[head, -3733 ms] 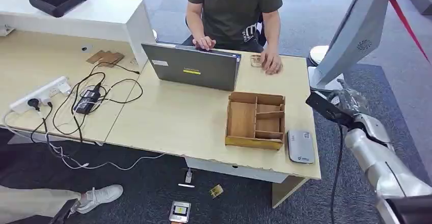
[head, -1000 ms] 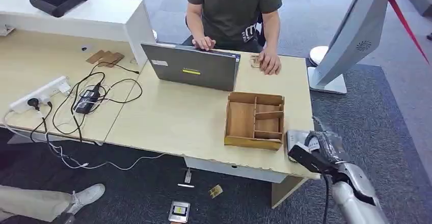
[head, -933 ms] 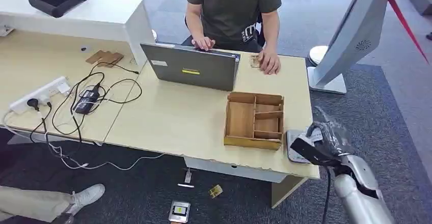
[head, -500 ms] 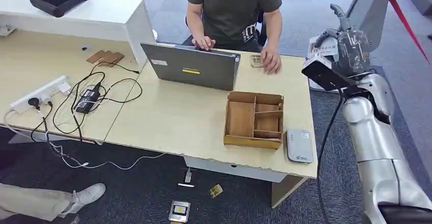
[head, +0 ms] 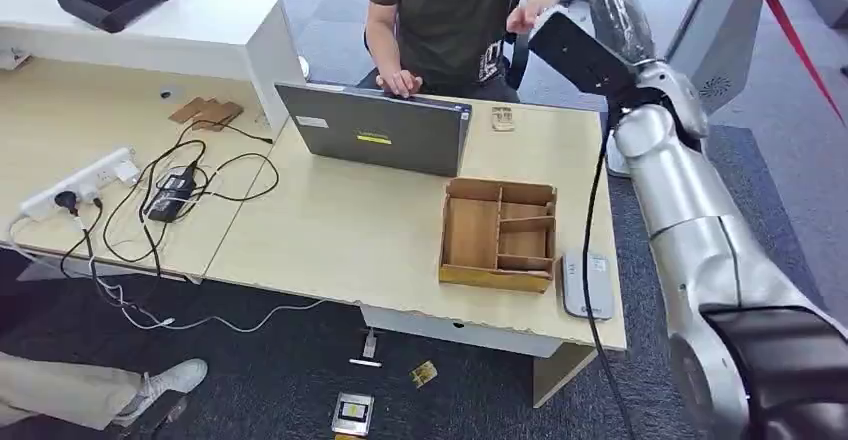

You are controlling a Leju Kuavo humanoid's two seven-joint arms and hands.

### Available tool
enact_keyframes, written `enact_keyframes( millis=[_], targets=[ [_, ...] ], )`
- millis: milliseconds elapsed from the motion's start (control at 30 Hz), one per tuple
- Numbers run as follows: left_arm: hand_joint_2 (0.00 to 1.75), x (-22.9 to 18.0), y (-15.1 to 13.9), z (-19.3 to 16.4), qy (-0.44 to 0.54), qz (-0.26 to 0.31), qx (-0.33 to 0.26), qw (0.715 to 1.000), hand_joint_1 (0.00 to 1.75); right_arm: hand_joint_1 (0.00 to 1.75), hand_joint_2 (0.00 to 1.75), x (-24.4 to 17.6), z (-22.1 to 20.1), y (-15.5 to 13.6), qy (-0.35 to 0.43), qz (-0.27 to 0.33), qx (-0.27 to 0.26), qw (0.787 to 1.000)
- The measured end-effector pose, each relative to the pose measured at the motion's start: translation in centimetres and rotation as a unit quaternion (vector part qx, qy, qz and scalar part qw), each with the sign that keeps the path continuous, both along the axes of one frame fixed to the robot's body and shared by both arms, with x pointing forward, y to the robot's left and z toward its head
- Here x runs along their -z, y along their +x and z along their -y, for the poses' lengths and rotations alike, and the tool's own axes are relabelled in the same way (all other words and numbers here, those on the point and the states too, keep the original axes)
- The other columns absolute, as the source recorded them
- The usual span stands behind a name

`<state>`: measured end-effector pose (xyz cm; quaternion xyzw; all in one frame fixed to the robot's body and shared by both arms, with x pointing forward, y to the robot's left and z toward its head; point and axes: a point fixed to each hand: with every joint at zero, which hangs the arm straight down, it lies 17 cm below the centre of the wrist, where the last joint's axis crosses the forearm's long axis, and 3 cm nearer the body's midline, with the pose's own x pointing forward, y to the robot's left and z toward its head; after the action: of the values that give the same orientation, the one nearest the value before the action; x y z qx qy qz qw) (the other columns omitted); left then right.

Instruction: Pass the card to the sensor for recognition and then transmit it.

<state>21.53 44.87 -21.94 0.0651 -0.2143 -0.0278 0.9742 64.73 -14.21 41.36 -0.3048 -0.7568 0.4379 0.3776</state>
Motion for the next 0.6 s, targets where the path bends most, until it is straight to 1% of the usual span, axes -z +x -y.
enact_keyframes(
  millis=[133, 267, 433, 600],
  targets=[
    [1.75, -0.3, 1.3, 2.0, -0.023, -0.013, 0.034, 0.999, 0.0, 1.75, 1.75, 2.2, -0.8, 1.2, -0.027, -0.06, 0.031, 0.997],
    [1.75, -1.1, 3.2, 3.1, -0.039, -0.014, 0.051, 0.998, 0.0, 1.75, 1.75, 4.6, -1.8, 1.4, -0.054, -0.094, 0.046, 0.993],
    [1.75, -1.8, 5.0, 3.9, -0.041, -0.003, 0.068, 0.997, 0.0, 1.75, 1.75, 6.8, -2.5, 1.3, -0.089, -0.116, 0.054, 0.988],
    [1.75, -2.2, 6.1, 4.6, -0.039, 0.005, 0.08, 0.996, 0.0, 1.75, 1.75, 8.4, -2.5, 1.3, -0.12, -0.124, 0.063, 0.983]
  ],
)
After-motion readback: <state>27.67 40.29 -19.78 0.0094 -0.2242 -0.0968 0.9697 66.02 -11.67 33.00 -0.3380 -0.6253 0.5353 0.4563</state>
